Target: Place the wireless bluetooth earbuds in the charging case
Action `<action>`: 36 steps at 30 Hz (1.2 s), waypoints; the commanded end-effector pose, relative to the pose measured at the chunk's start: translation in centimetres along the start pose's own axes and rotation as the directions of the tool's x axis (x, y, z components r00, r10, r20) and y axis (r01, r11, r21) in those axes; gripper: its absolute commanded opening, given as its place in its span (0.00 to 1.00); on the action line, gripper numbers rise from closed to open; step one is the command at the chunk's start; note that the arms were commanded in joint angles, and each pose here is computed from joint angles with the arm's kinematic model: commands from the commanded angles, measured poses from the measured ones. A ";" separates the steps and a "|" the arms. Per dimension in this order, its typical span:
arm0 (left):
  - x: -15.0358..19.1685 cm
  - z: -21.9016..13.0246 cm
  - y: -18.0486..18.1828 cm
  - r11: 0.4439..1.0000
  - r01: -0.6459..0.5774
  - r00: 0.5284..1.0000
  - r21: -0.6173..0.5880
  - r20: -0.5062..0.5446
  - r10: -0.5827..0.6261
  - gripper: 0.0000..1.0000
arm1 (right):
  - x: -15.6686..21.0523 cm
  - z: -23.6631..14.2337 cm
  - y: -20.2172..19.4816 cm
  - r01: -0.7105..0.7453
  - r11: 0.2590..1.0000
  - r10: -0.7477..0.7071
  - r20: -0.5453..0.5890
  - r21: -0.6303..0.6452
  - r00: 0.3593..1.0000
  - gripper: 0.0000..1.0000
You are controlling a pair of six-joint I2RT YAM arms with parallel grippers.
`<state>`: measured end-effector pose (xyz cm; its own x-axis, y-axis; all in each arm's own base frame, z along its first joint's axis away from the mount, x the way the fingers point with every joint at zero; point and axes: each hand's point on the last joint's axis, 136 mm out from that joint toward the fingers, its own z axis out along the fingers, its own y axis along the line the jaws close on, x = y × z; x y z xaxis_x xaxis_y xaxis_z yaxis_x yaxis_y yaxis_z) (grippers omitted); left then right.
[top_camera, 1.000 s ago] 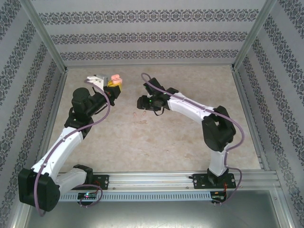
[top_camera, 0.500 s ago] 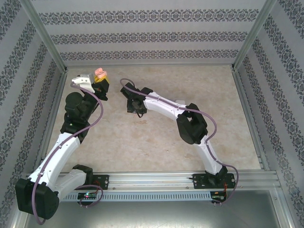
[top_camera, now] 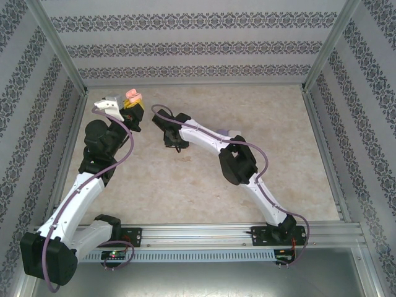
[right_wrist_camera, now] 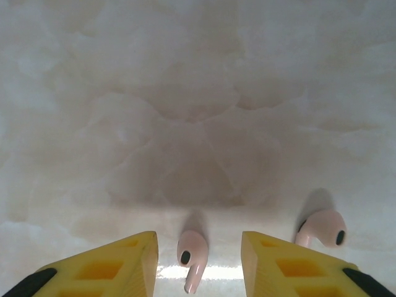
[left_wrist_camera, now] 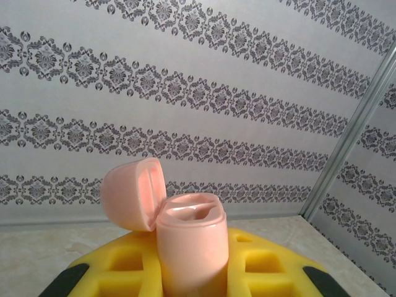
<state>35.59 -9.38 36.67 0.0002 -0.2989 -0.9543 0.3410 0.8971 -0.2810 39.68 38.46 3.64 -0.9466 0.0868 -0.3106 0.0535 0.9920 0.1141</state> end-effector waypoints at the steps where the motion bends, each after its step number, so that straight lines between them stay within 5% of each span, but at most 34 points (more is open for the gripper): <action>1: -2.0 -0.1 -0.5 0.999 0.006 0.998 0.032 0.065 -0.008 0.00 | 0.7 0.3 0.1 -0.006 1.000 0.006 -0.013 0.025 1.000 0.40; 36: -1.3 0.3 -0.2 0.999 0.035 0.998 0.037 0.052 -0.037 0.00 | 3.1 2.6 0.6 0.033 0.998 -0.030 -0.061 0.048 0.998 0.27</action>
<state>35.91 -9.63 36.43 -0.0153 -0.3192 -0.9476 0.3552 0.8841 -0.3035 38.80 39.73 1.87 -0.9545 0.0736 -0.2890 0.0464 0.9939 0.1001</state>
